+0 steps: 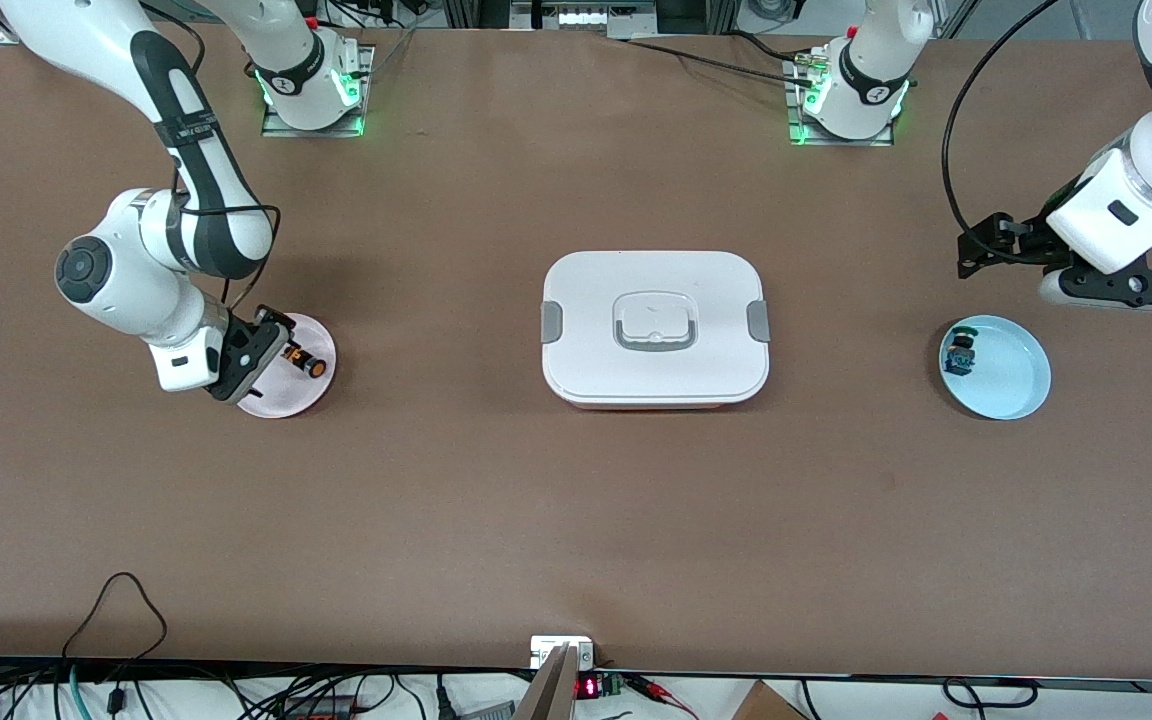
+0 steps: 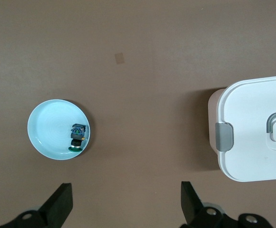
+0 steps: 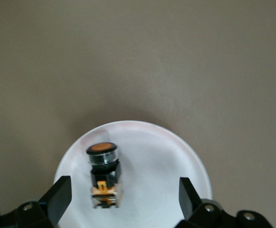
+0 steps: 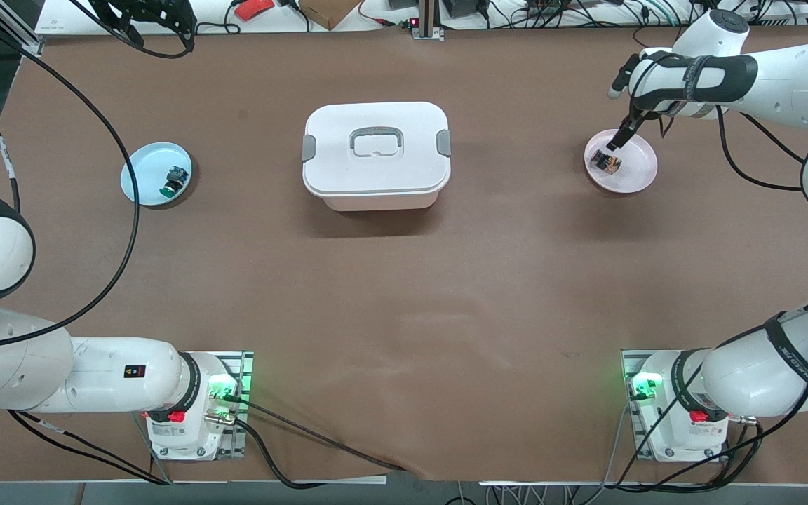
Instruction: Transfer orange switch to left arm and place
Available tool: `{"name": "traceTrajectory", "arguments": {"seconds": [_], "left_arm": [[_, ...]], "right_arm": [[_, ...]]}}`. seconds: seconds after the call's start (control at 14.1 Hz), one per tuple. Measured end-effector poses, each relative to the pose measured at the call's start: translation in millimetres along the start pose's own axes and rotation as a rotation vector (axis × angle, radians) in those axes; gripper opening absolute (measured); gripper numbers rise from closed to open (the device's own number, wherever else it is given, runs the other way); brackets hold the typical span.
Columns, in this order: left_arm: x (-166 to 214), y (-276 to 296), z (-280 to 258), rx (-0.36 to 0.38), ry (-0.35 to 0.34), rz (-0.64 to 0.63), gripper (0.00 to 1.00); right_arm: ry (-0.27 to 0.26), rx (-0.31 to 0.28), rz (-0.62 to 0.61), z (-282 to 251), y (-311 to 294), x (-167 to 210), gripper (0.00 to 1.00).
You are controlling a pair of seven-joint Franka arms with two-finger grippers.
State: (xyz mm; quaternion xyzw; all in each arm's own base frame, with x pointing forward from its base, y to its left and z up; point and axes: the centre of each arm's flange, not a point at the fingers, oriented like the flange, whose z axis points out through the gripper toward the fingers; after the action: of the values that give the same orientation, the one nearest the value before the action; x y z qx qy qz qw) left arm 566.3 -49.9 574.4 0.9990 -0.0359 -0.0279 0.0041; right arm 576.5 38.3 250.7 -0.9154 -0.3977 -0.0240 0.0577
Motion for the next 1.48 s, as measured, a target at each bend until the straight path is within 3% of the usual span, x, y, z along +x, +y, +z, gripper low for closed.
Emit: {"name": "traceTrajectory", "arguments": {"seconds": [0.42,0.71,0.99,1.48], "left_arm": [[0.1,0.9,-1.2,0.0,0.002,0.002,1.0],[0.1,1.0,-1.6,0.0,0.003,0.002,1.0],[0.1,2.0,-1.7,0.0,0.004,0.003,1.0],[0.1,3.0,-1.7,0.0,0.004,0.005,1.0]], "right_arm": [[-0.047,0.03,0.702,10.0,19.2,1.8,1.0],[-0.126,0.062,0.995,29.1,18.1,5.9,1.0],[-0.163,0.104,1.138,36.1,4.8,12.6,1.0],[-0.218,0.117,1.163,51.2,-2.2,13.0,1.0]]}}
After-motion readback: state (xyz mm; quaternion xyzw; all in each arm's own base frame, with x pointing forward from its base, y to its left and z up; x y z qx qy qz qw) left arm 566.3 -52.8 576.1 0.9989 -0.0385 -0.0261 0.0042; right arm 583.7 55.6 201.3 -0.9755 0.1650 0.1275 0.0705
